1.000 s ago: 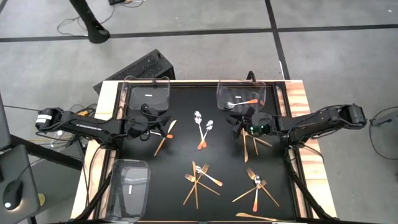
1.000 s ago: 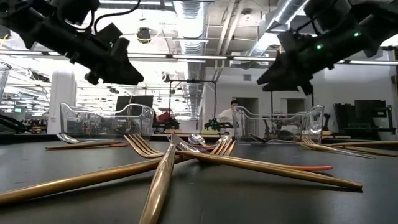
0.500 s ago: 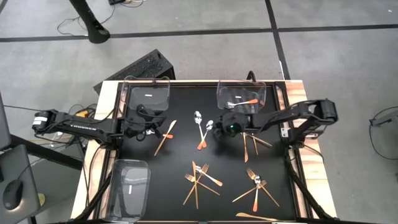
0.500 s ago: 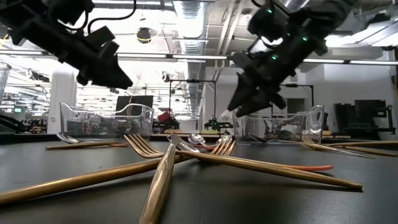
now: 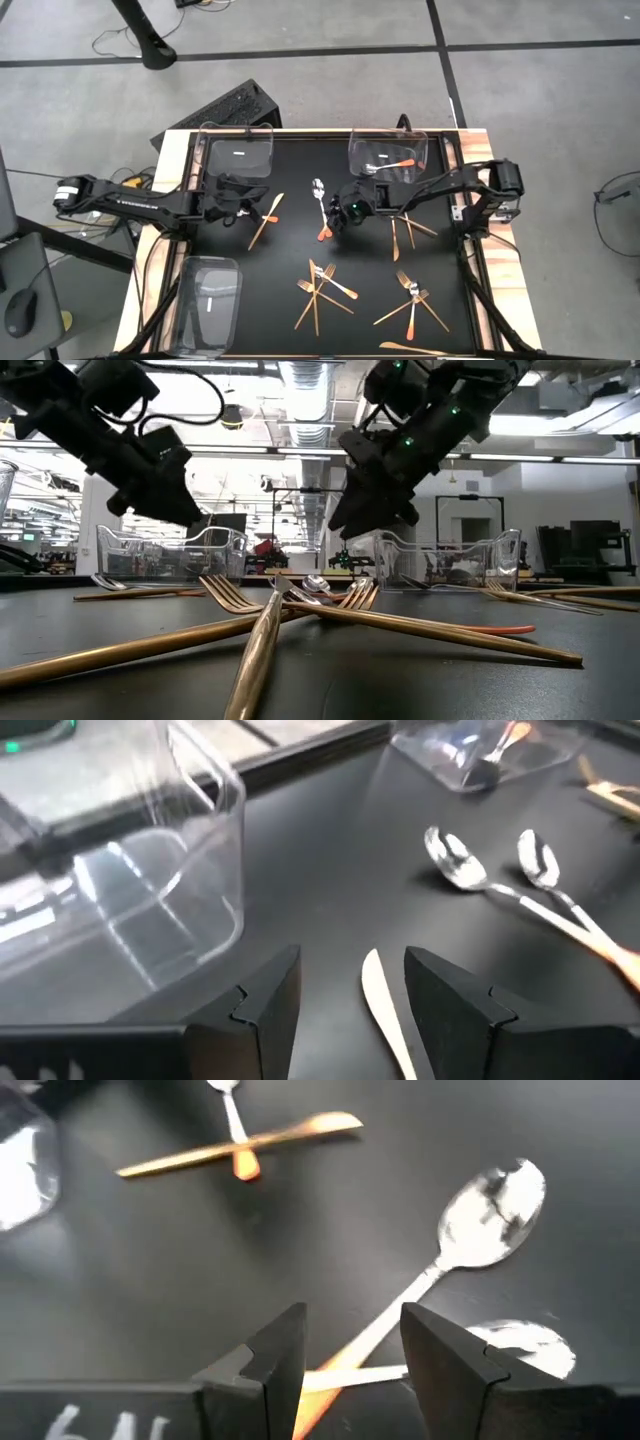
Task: Sort silverware by color (type)
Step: Put the silver and orange spoon into the top left transparent bin
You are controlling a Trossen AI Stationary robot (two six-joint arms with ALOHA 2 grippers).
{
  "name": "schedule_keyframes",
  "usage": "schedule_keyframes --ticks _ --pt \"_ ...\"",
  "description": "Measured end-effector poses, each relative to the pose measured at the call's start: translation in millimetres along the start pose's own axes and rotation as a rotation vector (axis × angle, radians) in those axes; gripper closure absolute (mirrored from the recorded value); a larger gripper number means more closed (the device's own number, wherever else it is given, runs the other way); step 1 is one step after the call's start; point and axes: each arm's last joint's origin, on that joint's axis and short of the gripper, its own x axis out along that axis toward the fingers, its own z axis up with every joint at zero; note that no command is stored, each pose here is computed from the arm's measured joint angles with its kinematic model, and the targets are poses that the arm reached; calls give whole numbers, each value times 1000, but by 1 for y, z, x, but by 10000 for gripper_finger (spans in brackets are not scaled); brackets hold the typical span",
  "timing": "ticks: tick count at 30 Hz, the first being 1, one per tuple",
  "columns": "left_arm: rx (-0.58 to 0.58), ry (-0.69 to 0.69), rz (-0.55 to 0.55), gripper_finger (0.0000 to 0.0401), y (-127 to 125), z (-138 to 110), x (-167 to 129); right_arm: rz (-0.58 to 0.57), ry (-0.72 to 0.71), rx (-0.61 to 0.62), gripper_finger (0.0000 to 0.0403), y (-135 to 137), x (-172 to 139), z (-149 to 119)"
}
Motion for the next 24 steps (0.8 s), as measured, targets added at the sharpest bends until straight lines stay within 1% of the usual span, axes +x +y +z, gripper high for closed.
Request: schedule_keyframes --ticks 4,9,10,13,17,19,22,24 --pt "-18 42 27 239 -3 -7 8 -7 -4 -17 217 -2 -2 2" --pt "-45 50 35 239 -9 -13 19 -26 20 -33 217 -7 -11 5" --pt "-46 51 37 239 -10 -14 21 -37 34 -36 217 -9 -13 4" --pt "-42 76 53 239 -11 -20 28 -34 7 -36 217 -11 -18 10" --pt "-37 120 85 239 -11 -29 34 -58 28 -43 217 -18 -22 12" --pt "-42 138 82 239 -12 -31 36 -81 56 -4 217 -24 -21 10" --pt "-36 154 88 239 -12 -34 37 -63 92 108 217 -33 -9 9" --pt "-31 153 94 239 -11 -34 37 -73 121 165 217 -38 -2 5"
